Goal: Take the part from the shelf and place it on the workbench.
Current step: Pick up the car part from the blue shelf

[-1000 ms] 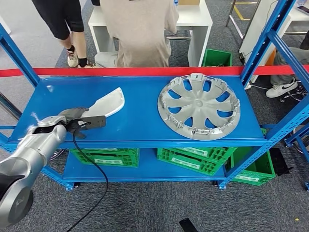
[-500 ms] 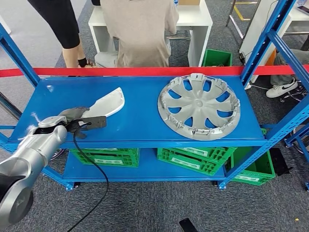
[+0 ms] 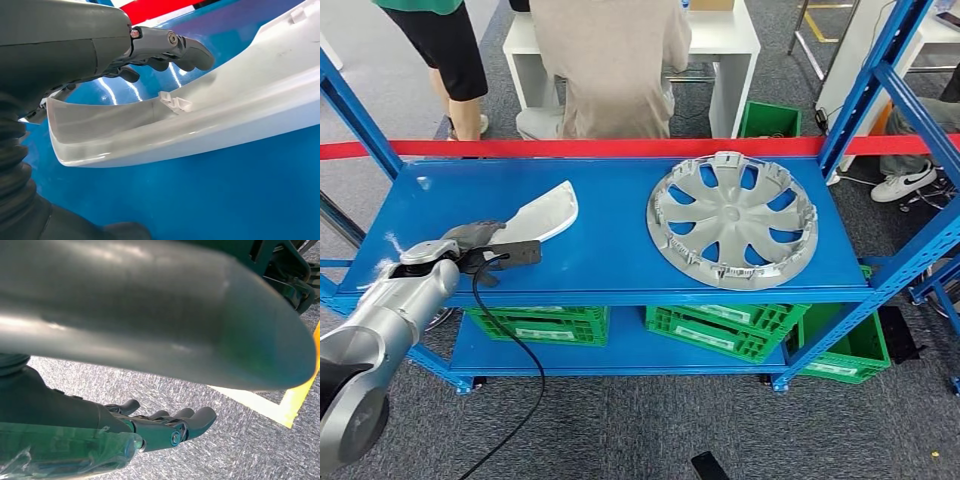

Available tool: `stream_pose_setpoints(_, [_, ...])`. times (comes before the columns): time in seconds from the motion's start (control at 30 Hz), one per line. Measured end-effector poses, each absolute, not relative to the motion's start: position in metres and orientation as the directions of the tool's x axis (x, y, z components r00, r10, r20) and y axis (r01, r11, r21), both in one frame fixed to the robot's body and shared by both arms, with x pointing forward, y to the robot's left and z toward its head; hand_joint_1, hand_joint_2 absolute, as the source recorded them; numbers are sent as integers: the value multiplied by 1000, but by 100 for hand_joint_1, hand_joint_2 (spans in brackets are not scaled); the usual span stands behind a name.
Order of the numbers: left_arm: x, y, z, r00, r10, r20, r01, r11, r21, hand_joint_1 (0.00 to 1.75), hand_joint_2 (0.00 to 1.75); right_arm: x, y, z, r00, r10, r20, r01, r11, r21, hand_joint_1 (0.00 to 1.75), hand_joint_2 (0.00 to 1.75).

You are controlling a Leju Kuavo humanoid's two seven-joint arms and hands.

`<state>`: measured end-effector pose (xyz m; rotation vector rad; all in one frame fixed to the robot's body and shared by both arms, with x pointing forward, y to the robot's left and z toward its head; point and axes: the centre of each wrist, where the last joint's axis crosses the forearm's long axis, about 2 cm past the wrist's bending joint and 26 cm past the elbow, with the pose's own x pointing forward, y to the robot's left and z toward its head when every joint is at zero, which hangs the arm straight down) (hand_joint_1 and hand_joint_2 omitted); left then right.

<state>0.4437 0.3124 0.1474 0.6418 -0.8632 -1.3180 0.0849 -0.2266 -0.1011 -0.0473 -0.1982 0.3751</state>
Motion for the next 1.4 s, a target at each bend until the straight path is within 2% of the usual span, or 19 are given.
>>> stream_pose_setpoints(0.53, [444, 312, 147, 26, -985, 170, 552, 155, 819, 0, 175, 85, -227, -101, 910, 371, 183, -362, 929, -83, 0, 0])
stream_pose_setpoints(0.57, [444, 312, 147, 25, -985, 169, 552, 155, 819, 6, 175, 85, -227, -101, 910, 371, 183, -362, 928, -83, 0, 0])
stream_pose_setpoints(0.67, [444, 312, 147, 25, -985, 168, 554, 153, 819, 137, 175, 84, -227, -101, 910, 373, 183, -364, 928, -83, 0, 0])
stream_pose_setpoints(0.7, [443, 312, 147, 24, -986, 167, 555, 152, 818, 175, 175, 84, -227, -101, 909, 374, 183, -364, 928, -83, 0, 0])
stream_pose_setpoints(1.1, [439, 310, 139, -15, -985, 169, 527, 136, 839, 175, 175, 84, -227, -101, 907, 379, 183, -369, 925, -86, 0, 0])
stream_pose_setpoints(1.13, [439, 310, 139, -17, -985, 169, 526, 135, 840, 157, 175, 84, -227, -101, 907, 379, 183, -369, 925, -86, 0, 0])
stream_pose_setpoints(1.23, [439, 310, 139, -21, -986, 164, 524, 128, 842, 26, 175, 85, -227, -101, 907, 379, 185, -369, 925, -86, 0, 0])
stream_pose_setpoints(1.27, [438, 310, 138, -23, -987, 162, 523, 126, 843, 0, 175, 85, -227, -101, 907, 379, 185, -369, 925, -87, 0, 0])
stream_pose_setpoints(1.37, [437, 309, 136, -25, -987, 159, 521, 123, 845, 1, 175, 85, -227, -101, 906, 379, 186, -369, 925, -87, 0, 0])
stream_pose_setpoints(1.4, [437, 309, 136, -25, -987, 158, 520, 122, 845, 45, 175, 85, -227, -101, 906, 379, 186, -369, 925, -87, 0, 0])
